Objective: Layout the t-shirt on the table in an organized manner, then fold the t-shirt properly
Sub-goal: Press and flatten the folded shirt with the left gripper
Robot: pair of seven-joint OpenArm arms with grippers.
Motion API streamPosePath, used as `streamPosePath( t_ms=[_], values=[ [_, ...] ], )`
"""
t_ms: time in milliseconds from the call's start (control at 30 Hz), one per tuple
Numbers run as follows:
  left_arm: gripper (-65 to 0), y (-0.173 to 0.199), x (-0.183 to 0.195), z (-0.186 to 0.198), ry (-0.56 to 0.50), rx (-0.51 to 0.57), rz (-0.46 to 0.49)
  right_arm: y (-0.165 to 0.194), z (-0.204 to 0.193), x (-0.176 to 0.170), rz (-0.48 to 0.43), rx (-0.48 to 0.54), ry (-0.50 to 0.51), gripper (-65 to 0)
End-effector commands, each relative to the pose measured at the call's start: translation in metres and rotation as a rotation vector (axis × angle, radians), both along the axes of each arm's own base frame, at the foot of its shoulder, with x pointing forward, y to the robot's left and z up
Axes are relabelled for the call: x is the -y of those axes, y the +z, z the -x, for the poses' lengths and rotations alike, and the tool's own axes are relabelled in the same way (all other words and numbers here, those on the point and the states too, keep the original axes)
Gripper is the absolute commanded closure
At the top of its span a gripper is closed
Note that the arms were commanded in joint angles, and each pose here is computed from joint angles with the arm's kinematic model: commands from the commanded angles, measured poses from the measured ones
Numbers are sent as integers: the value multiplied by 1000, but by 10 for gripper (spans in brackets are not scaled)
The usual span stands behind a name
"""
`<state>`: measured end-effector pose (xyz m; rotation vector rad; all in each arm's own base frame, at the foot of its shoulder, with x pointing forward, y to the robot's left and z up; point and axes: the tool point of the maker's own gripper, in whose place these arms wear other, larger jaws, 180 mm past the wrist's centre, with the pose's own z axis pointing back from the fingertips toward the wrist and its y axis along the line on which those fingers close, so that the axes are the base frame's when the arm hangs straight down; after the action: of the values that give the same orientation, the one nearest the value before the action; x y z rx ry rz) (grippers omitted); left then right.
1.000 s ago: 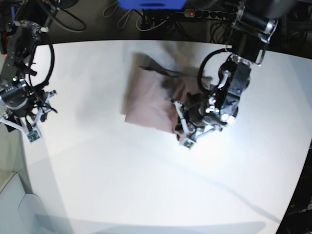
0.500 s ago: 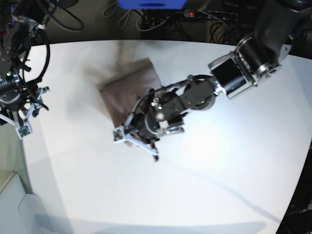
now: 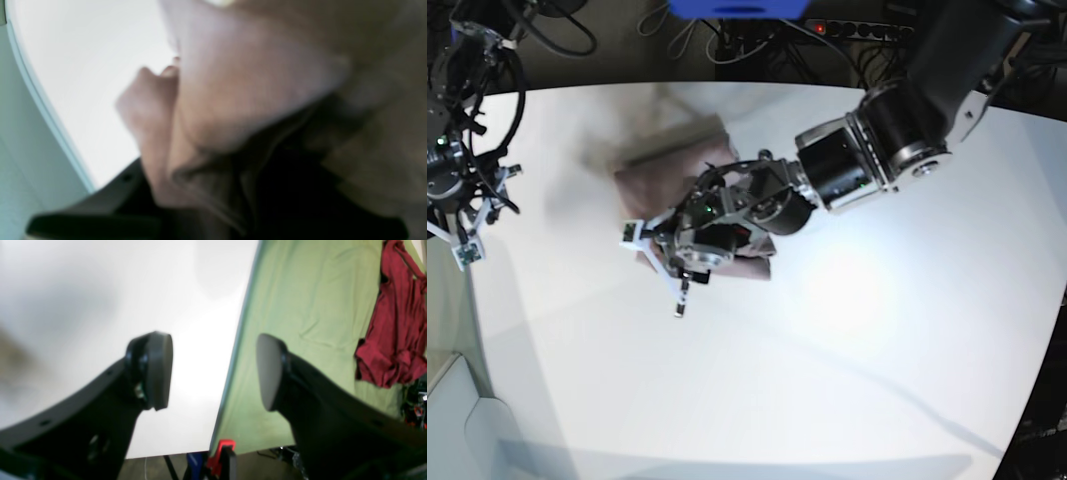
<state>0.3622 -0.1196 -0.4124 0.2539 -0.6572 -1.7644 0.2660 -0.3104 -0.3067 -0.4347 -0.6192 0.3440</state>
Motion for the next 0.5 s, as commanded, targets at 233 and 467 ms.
streamPosePath(
  t_ms=[233, 467],
  values=[
    [-233, 26, 21, -12, -33, 81, 29, 8, -5, -3, -1, 36, 6, -355],
    [-622, 47, 16, -30, 34, 87, 102, 8, -5, -3, -1, 36, 6, -355]
  ],
)
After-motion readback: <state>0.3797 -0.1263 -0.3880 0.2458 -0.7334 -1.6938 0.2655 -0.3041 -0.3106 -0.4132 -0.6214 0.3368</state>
